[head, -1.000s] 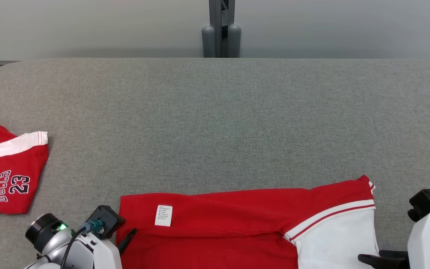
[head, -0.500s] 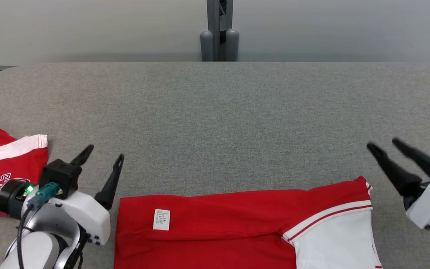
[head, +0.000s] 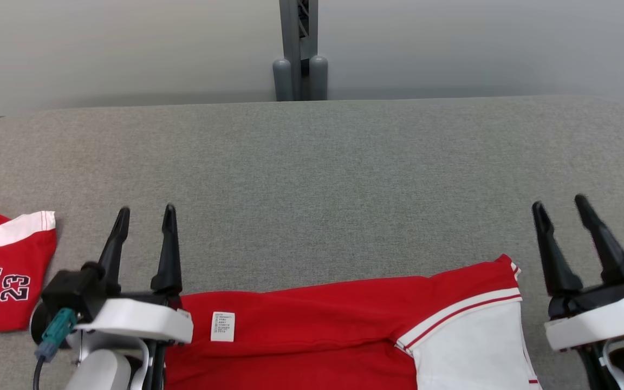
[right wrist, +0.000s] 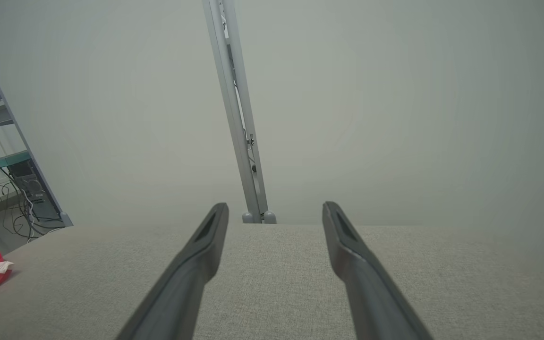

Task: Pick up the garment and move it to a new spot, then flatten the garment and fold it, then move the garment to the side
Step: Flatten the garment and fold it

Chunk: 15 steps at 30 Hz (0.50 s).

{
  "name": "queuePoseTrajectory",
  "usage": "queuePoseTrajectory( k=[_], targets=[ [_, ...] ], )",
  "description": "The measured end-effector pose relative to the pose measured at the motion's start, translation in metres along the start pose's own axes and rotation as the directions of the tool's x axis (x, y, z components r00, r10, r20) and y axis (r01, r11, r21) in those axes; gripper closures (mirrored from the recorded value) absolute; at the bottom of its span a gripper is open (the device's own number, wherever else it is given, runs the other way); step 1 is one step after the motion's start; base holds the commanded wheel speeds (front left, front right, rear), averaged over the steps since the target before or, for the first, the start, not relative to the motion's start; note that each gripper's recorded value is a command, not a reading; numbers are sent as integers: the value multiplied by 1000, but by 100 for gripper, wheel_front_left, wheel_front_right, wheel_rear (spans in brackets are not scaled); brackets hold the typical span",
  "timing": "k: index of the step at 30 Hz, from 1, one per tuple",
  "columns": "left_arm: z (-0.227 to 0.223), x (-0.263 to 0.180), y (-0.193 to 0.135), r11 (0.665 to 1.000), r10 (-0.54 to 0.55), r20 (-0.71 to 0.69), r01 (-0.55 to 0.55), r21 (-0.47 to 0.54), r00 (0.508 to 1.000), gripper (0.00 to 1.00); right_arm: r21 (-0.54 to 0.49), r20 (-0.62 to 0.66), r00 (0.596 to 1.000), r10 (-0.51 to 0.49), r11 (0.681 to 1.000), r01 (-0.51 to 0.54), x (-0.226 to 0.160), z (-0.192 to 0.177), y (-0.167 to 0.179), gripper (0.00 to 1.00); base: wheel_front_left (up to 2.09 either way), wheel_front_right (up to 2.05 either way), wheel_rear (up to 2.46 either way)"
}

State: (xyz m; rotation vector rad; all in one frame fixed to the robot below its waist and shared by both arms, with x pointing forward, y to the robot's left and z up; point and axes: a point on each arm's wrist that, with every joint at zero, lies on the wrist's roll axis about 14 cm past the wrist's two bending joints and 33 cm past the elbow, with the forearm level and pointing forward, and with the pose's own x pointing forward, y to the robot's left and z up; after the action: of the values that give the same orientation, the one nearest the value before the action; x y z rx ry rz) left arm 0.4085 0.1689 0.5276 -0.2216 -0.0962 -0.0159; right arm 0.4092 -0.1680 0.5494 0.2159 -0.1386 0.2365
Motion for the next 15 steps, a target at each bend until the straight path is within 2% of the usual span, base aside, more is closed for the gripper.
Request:
queuePoseTrajectory(
  k=[5, 10, 15],
  targets=[
    [-11, -11, 13, 997, 68, -12, -68, -20, 998, 0, 11, -37, 998, -42, 999, 43, -15, -25, -1, 0, 0, 0, 0],
    [-15, -26, 15, 998, 65, -7, -65, 28, 998, 0, 17, -60, 997, -44, 999, 45, -19, -38, 3, 0, 0, 0, 0],
    [-11, -30, 18, 998, 60, 8, -60, 23, 998, 0, 20, -64, 997, -43, 999, 45, -17, -40, 3, 0, 0, 0, 0]
  ],
)
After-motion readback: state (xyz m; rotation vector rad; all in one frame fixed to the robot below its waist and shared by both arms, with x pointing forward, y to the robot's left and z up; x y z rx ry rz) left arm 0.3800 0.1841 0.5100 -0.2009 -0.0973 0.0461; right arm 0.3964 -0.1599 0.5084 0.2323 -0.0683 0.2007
